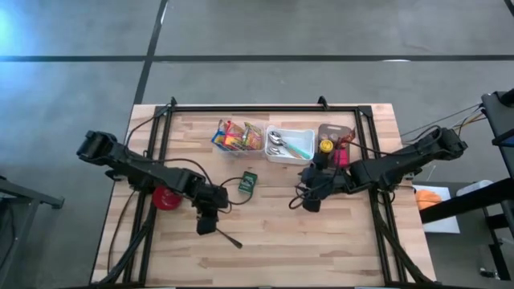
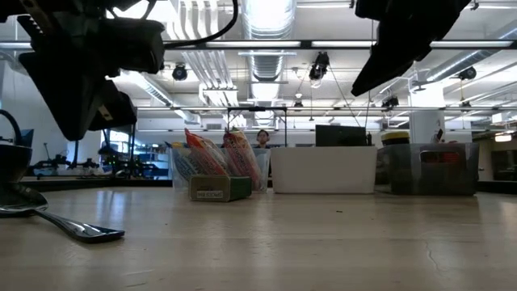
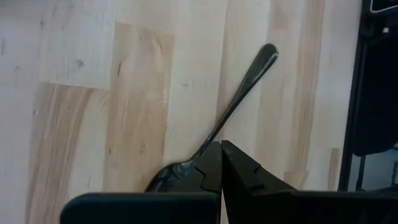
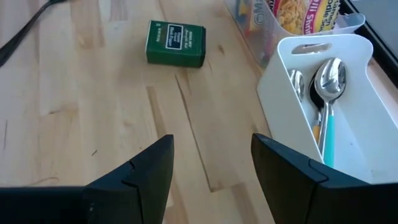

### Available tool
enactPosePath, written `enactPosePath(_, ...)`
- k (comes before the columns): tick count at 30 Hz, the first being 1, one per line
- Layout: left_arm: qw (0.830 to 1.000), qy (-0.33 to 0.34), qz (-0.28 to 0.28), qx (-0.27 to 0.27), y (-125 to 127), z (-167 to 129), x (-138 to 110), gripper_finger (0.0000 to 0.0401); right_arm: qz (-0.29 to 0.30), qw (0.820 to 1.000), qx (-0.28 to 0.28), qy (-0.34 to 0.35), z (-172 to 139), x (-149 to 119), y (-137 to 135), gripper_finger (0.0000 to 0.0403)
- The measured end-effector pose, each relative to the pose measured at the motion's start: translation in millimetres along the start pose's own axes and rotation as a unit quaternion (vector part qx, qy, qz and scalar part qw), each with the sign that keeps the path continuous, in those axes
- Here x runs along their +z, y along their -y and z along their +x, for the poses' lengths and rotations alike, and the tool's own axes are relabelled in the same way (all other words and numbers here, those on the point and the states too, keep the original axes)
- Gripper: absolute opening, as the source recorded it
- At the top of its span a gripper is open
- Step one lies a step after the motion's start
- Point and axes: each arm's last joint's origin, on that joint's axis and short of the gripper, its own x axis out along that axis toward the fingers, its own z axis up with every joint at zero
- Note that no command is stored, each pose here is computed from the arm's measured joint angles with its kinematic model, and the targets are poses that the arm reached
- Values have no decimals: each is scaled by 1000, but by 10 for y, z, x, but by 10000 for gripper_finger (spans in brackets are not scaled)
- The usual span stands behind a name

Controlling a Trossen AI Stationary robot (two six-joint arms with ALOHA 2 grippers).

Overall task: Pick & Place Food Item
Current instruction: Put the black spoon into the white bin

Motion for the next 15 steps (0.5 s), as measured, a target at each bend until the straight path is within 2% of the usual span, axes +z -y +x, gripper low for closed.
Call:
enactPosePath(6, 1000, 7, -13, -3, 0, -9, 15, 0, -8, 1000, 0, 0, 1, -1, 0, 213)
enactPosePath(11, 998, 27, -52, 4, 4, -10, 41, 3, -19, 1000, 0, 1, 1, 0, 0, 213)
enactPosePath(15, 997, 29, -73, 4, -2, -12, 48, 46, -33, 999, -1, 2, 2, 3, 1, 213)
